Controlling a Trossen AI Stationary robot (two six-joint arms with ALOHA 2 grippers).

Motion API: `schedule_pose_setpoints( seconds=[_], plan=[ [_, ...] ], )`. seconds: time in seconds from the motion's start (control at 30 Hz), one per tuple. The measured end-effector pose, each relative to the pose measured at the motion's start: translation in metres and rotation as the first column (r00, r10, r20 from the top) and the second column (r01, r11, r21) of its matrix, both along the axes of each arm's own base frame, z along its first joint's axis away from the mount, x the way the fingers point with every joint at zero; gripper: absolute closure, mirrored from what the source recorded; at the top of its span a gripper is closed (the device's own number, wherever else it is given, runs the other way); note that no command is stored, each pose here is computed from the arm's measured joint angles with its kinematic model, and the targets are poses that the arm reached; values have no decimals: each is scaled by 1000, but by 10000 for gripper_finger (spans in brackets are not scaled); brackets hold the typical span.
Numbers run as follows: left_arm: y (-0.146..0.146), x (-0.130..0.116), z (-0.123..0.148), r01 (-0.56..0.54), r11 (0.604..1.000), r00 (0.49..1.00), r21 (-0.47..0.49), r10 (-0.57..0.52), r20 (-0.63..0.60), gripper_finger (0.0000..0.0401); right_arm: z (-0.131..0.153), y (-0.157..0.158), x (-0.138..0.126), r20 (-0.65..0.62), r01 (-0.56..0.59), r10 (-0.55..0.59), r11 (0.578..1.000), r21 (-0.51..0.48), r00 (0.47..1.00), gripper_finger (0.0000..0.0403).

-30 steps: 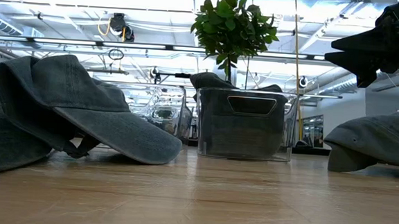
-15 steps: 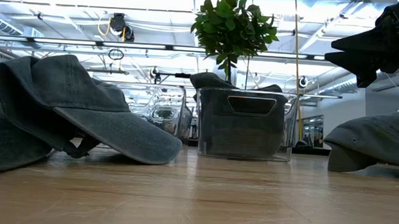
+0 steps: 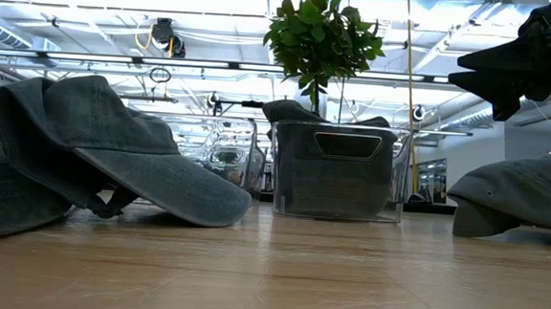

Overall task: Pick & Place hat
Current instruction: Put the black cap into the right transparent bin

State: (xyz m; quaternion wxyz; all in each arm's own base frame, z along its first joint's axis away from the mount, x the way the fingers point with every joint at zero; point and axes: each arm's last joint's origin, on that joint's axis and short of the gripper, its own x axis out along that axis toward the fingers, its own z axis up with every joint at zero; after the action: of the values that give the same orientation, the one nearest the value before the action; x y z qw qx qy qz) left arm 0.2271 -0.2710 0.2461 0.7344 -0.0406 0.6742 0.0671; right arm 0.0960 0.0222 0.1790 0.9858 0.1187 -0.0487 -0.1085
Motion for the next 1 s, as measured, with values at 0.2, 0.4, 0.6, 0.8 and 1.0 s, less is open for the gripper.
schedule_pose_setpoints(
  seconds=[0.2,0.4,0.6,0.8,1.0],
  plan=[
    [-12,-1,-13,22,1000,1000,-4,-22,-16,36,0,0,0,0,0,0,1000,0,1000,243],
    [-17,-1,-28,34,999,999,31,-33,-22,36,0,0,0,0,0,0,1000,0,1000,243],
    [-15,-1,-55,35,999,999,4,-35,-25,36,0,0,0,0,0,0,1000,0,1000,243],
    [-14,-3,-57,32,999,998,-24,-33,-61,38,0,0,0,0,0,0,1000,0,1000,243],
    [-12,-3,-56,30,1000,997,-7,-30,-68,99,0,0,0,0,0,0,1000,0,1000,243]
  ],
)
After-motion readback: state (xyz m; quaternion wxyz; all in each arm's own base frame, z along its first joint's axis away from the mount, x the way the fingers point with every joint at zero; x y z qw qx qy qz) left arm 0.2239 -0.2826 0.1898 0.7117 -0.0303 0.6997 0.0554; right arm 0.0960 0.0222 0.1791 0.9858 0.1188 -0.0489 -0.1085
